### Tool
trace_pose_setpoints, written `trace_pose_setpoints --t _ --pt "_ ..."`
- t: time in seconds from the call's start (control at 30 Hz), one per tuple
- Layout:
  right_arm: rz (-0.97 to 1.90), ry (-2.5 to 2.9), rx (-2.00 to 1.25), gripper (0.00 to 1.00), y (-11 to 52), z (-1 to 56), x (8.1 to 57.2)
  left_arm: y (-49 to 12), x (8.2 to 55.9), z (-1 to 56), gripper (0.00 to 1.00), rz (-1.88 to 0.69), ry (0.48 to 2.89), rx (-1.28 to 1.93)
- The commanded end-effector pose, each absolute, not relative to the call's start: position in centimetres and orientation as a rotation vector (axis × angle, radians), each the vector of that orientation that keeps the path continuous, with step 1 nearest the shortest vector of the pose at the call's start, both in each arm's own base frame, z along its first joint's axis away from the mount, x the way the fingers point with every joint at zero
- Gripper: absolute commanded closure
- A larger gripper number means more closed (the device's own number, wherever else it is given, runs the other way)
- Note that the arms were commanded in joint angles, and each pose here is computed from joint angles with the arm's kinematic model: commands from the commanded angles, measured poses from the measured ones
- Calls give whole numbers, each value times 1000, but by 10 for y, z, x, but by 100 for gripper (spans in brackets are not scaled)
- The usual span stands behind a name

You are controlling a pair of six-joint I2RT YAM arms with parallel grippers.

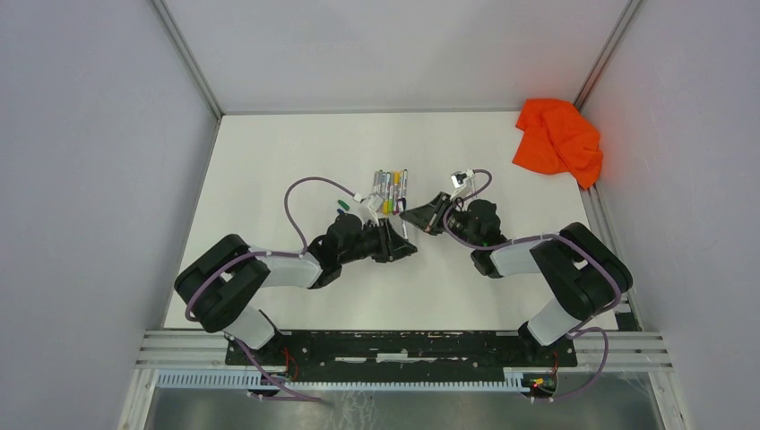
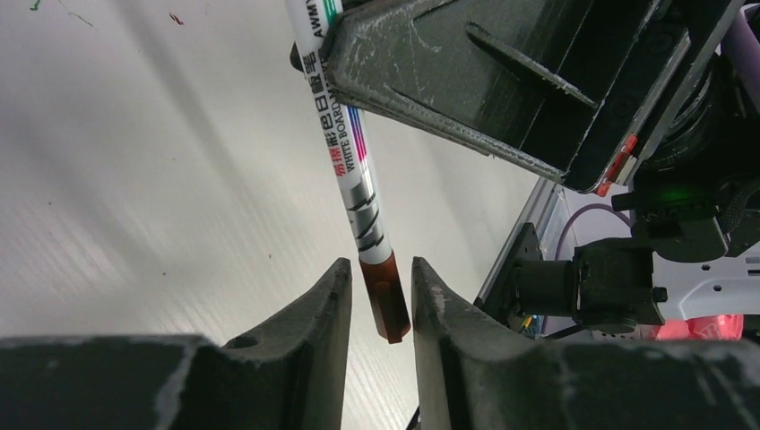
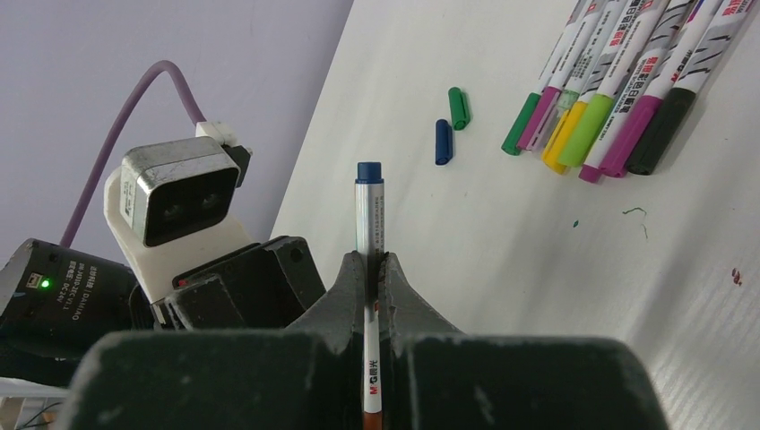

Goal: Open the pen caps

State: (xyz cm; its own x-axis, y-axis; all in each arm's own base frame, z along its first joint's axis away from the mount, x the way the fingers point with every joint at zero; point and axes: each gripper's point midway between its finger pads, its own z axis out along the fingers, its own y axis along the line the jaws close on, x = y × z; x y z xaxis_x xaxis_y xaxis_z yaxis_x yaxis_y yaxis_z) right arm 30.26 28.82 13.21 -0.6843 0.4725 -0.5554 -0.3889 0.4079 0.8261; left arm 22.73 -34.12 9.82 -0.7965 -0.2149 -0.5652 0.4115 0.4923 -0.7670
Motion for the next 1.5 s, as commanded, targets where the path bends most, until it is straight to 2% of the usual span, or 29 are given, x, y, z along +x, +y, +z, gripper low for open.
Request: trace_pose_setpoints --t 0.0,0.23,0.63,1.03,1.47 --pt "1435 1799 14 100 295 149 300 -351 230 115 69 -1351 2040 245" --pt "1447 1793 9 100 294 150 295 -352 227 119 98 -1364 2029 265" --pt "1382 1822 -61 100 290 138 289 -337 227 112 98 -1235 2118 262" --pt "1340 1864 -121 81 291 127 283 -329 227 91 98 -1068 2253 304" --pt "1256 1926 -145 74 286 107 283 -327 229 92 98 -937 2329 357"
